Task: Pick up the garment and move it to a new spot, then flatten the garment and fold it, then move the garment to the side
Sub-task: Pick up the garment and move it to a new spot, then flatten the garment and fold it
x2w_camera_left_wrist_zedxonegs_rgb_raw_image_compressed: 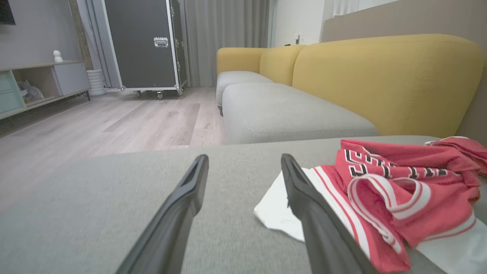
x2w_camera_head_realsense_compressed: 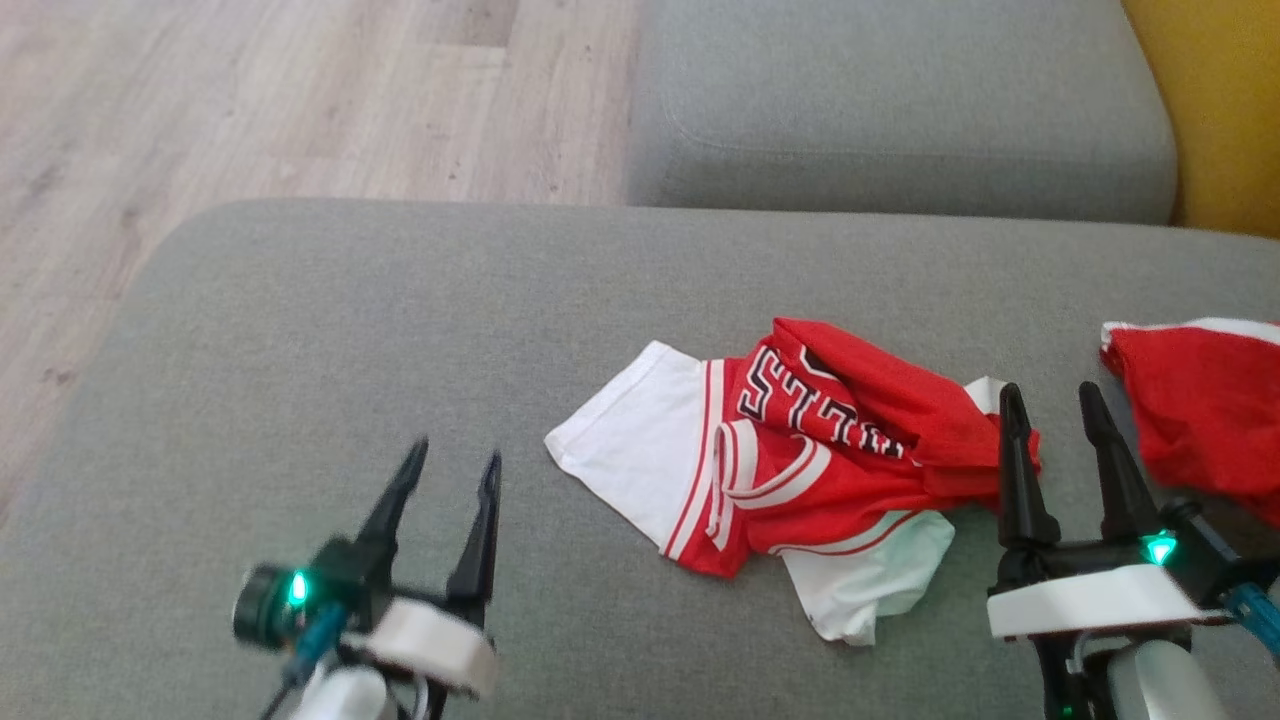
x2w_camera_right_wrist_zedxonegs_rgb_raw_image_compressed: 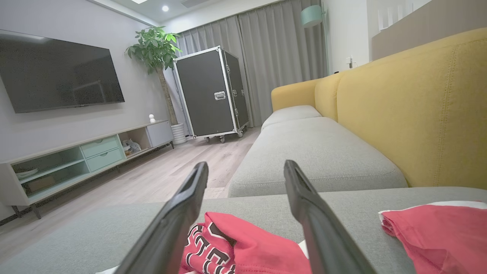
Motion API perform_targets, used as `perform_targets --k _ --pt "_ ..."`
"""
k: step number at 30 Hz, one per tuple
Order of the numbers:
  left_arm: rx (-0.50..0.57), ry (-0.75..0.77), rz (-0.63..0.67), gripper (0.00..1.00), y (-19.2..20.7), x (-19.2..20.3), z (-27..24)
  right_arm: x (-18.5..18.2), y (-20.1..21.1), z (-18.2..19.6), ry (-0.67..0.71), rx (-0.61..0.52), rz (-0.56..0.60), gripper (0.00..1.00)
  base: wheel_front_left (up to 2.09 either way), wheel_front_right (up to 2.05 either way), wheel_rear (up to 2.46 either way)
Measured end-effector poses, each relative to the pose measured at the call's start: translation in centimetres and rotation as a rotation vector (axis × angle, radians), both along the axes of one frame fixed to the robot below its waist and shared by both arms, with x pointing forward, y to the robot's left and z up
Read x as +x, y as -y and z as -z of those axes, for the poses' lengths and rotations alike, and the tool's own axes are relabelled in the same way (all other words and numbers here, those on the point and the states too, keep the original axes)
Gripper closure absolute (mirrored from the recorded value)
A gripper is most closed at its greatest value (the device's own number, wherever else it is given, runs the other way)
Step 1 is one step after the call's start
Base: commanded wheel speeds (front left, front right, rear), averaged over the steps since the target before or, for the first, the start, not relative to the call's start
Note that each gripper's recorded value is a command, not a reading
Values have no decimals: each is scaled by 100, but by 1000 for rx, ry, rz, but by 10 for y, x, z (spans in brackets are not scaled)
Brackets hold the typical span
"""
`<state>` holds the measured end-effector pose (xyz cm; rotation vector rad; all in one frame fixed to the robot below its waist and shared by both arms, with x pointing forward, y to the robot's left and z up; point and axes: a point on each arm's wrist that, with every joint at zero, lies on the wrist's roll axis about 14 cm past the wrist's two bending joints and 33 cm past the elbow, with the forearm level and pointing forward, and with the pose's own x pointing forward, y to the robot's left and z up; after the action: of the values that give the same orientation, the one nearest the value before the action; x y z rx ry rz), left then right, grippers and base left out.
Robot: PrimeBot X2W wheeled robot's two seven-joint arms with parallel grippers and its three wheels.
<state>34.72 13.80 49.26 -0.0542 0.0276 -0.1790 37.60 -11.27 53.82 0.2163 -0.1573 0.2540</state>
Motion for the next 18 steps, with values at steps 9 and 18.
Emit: perform_targets --k 9,18 --pt "8 -48 39 0 10 3 14 -4 -1 5 -15 0 -4 0 0 0 0" --pt "83 -324 134 0 38 34 68 0 22 30 -86 2 66 0 0 0 0"
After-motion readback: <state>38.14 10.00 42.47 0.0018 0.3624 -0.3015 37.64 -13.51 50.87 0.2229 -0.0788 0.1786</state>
